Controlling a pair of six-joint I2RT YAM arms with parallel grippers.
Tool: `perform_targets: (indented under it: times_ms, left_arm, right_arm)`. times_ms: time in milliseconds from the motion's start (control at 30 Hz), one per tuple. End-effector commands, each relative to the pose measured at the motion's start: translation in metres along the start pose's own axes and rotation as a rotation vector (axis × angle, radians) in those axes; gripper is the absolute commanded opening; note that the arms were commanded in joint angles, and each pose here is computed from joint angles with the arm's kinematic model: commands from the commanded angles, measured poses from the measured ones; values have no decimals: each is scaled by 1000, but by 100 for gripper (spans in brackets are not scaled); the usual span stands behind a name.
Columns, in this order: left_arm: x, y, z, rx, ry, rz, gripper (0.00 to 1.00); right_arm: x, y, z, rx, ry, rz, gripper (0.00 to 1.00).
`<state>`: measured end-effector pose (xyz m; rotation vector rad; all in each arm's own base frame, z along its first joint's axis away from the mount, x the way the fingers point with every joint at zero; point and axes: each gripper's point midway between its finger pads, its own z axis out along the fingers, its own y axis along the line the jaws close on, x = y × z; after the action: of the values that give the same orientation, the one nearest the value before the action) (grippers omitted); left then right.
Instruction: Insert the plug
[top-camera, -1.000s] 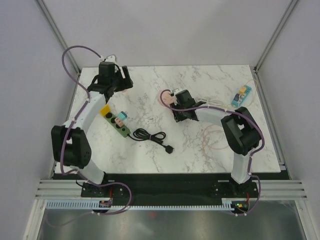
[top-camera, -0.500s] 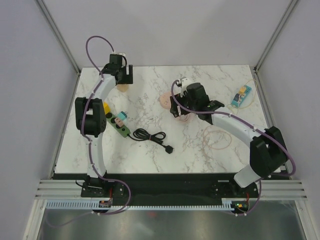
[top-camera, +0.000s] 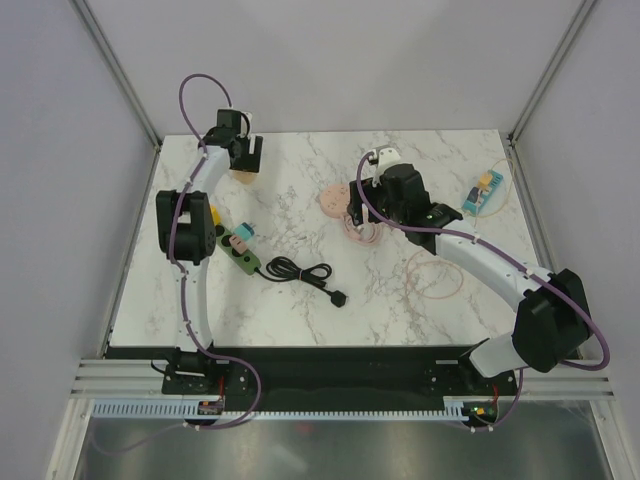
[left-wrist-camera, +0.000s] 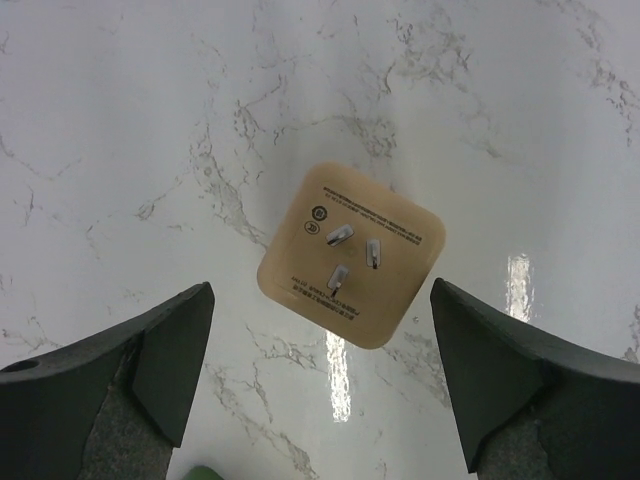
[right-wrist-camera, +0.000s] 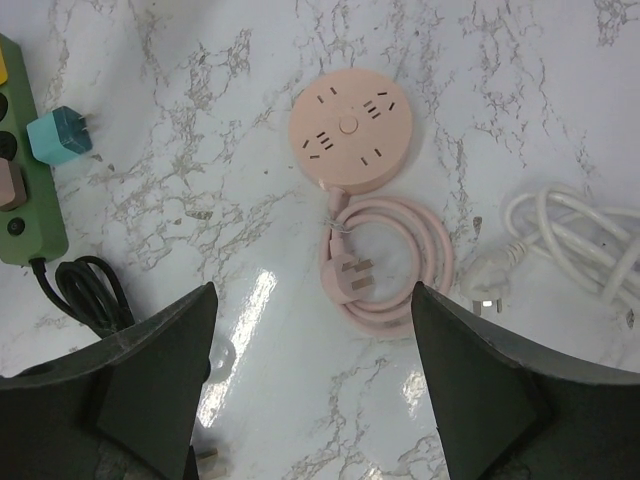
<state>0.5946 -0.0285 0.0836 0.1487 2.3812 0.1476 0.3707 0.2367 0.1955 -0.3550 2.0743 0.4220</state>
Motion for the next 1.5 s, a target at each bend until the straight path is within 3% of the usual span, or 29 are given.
perform_targets:
  times_ms: [0, 167, 367, 400, 433, 567, 700, 800, 933, 1067, 1233, 1367, 1400, 1467]
  left_arm:
    - [-5, -1, 7, 27, -11, 97, 95]
    - [-7, -8, 12, 70, -21, 133, 89]
    - [-13, -13, 0, 107, -39, 141, 74]
    - [-14, -14, 0, 111, -43, 142, 58]
    - [-13, -15, 0, 118, -41, 139, 50]
    - [-15, -35, -15, 217, -49, 68, 31]
    - [-19, -54, -54, 314, -68, -6, 16]
    - [-12, -69, -74, 398, -53, -51, 10]
    - [-19, -98, -135, 614, -94, -83, 7]
    - [-14, -134, -200, 914, -98, -113, 4]
    - [11, -172, -276, 1286, 16, -176, 4]
    - [25, -189, -324, 1404, 27, -129, 2]
    - [31, -193, -338, 1416, 15, -102, 2]
    - [36, -196, -352, 1426, -3, -70, 2]
  right_arm:
    - [-8, -4, -2, 30, -29, 13, 86]
    - [-6, -3, 2, 30, -21, 17, 86]
    - [-3, -3, 2, 25, -18, 12, 86]
    - [-7, -2, -1, 24, -29, 9, 86]
    - [-9, -4, -4, 31, -33, 9, 86]
    - [-20, -4, -17, 36, -67, 10, 87]
    - [-32, -1, -29, 22, -102, 26, 88]
    - [-32, 4, -33, -3, -102, 51, 88]
    - [-29, 18, -37, -90, -82, 33, 89]
    - [-29, 28, -42, -168, -104, -96, 89]
    - [-29, 41, -41, -295, -177, -375, 90]
    - [-44, 55, -69, -411, -301, -611, 91]
    - [-28, 66, -77, -519, -327, -757, 91]
    - [-15, 76, -95, -604, -384, -875, 93]
